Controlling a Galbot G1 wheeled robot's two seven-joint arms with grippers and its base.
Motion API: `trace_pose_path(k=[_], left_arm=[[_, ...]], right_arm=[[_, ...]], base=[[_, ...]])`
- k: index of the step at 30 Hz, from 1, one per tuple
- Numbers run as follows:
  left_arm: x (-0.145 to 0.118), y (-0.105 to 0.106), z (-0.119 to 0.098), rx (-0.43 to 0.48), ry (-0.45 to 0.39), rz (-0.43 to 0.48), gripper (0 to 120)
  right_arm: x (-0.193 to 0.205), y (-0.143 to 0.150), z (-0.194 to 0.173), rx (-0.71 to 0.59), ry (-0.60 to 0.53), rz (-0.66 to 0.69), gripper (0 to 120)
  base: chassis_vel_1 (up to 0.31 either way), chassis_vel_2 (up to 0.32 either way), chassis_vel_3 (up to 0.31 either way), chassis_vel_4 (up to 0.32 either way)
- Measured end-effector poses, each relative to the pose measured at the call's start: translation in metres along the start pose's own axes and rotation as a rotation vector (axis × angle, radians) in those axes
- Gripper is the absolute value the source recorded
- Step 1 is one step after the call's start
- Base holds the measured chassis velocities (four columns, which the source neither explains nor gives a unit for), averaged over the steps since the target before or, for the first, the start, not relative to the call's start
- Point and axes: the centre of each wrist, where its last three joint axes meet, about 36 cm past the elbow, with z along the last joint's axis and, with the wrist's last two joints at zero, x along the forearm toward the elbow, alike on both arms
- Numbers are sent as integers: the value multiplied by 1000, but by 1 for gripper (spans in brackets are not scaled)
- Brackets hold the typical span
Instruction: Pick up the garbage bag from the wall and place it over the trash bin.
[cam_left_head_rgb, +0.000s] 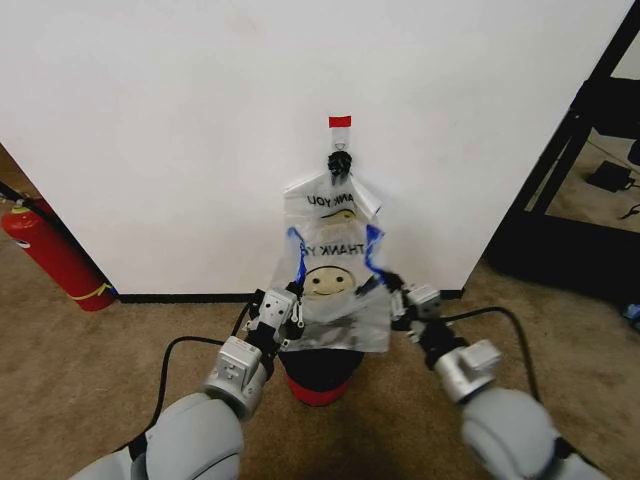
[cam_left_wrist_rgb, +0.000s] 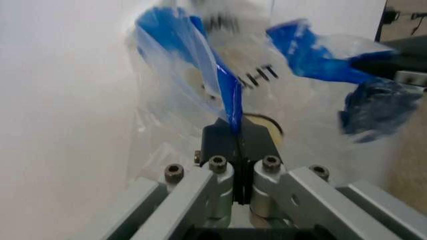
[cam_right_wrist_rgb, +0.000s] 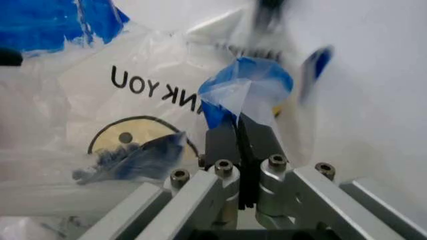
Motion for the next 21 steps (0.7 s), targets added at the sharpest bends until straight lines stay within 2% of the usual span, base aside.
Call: trace_pose_path(k=[5, 9, 14, 21], left_arm=[[5, -13, 23, 48, 52, -22, 0], [-3, -28, 36, 88, 81, -31, 0], [-13, -33, 38, 79, 75, -19, 0], [-26, -31, 29, 66, 42, 1, 0]], right_arm=[[-3, 5, 13, 8, 5, 8, 0], [-4, 0, 19, 7, 0, 42, 0], [-2, -12, 14, 5, -17, 82, 0], [4, -24, -3, 12, -63, 105, 0]], base=[[0, 0, 0, 0], [0, 0, 0, 0], [0, 0, 0, 0], [0, 0, 0, 0]])
